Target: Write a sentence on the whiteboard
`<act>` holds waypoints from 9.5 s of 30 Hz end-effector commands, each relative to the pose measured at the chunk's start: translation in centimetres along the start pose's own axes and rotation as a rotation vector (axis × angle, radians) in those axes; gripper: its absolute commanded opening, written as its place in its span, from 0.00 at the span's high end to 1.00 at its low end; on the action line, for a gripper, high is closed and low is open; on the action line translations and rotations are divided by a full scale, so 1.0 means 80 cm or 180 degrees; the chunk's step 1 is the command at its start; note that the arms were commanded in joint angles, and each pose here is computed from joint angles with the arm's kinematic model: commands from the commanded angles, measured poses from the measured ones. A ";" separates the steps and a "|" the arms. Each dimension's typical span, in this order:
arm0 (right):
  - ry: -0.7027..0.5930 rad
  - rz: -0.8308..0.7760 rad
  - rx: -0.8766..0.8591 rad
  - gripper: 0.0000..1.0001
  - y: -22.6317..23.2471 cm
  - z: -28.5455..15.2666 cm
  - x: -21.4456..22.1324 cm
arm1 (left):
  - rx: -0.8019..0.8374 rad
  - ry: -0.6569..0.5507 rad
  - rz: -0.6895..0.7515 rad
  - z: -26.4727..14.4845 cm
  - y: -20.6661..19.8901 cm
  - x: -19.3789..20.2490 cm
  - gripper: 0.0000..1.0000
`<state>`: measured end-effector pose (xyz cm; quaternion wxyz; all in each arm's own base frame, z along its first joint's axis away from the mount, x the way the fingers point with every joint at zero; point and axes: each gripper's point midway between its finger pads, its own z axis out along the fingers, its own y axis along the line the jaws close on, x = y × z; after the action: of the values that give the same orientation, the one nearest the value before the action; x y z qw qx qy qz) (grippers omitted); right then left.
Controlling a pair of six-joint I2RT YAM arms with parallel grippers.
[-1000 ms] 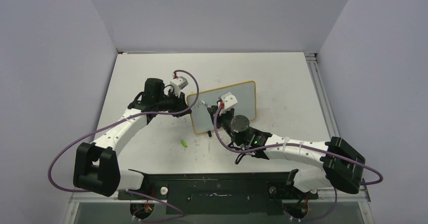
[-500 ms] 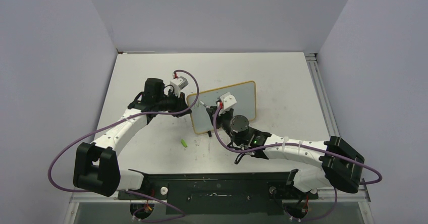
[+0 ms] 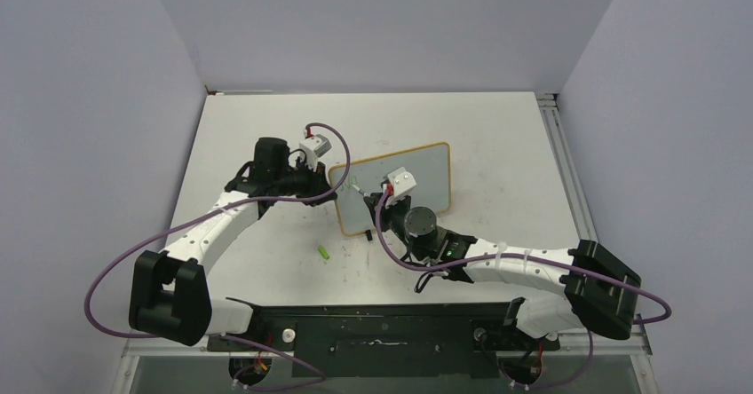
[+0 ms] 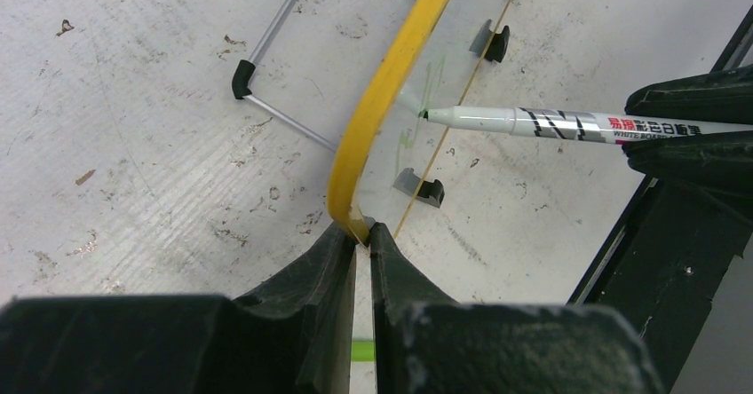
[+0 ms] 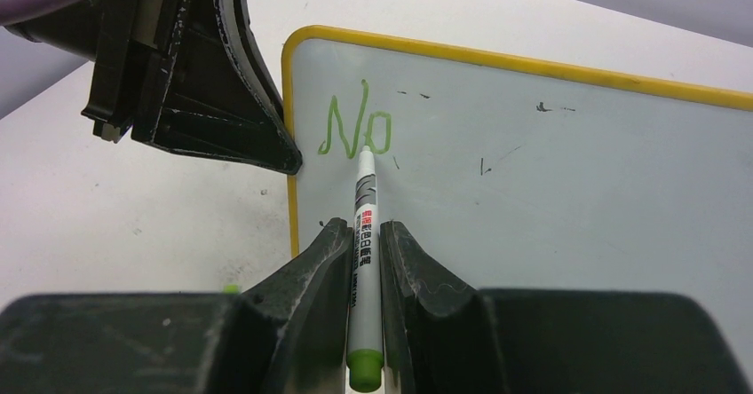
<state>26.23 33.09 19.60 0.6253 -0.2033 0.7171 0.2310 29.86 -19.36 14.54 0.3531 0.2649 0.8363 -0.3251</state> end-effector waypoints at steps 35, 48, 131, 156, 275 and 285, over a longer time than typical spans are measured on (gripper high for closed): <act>-0.0031 0.0007 0.0389 0.95 -0.032 -0.014 -0.001 | 0.0085 -0.0049 0.0087 -0.004 -0.012 -0.016 1.00; -0.0284 0.0141 0.0180 0.95 -0.022 -0.031 -0.044 | 0.0090 -0.0046 0.0084 -0.003 -0.012 -0.016 1.00; 0.0043 0.0089 0.0394 0.95 -0.040 -0.018 0.012 | 0.0090 -0.0007 0.0103 -0.001 -0.013 -0.012 1.00; -0.0361 0.0001 0.0462 0.95 -0.040 0.002 -0.052 | 0.0088 -0.0001 0.0106 -0.001 -0.013 -0.012 1.00; -0.0285 0.0081 0.0517 0.95 -0.056 -0.002 -0.046 | 0.0073 0.0012 0.0131 -0.001 -0.014 -0.012 1.00; -0.0387 0.0135 0.0420 0.95 -0.047 -0.019 -0.067 | 0.0046 0.0010 0.0134 -0.001 -0.013 -0.013 1.00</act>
<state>27.92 29.78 21.13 0.6484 -0.1580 0.7197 0.1916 29.94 -19.40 14.43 0.3540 0.2693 0.8387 -0.3142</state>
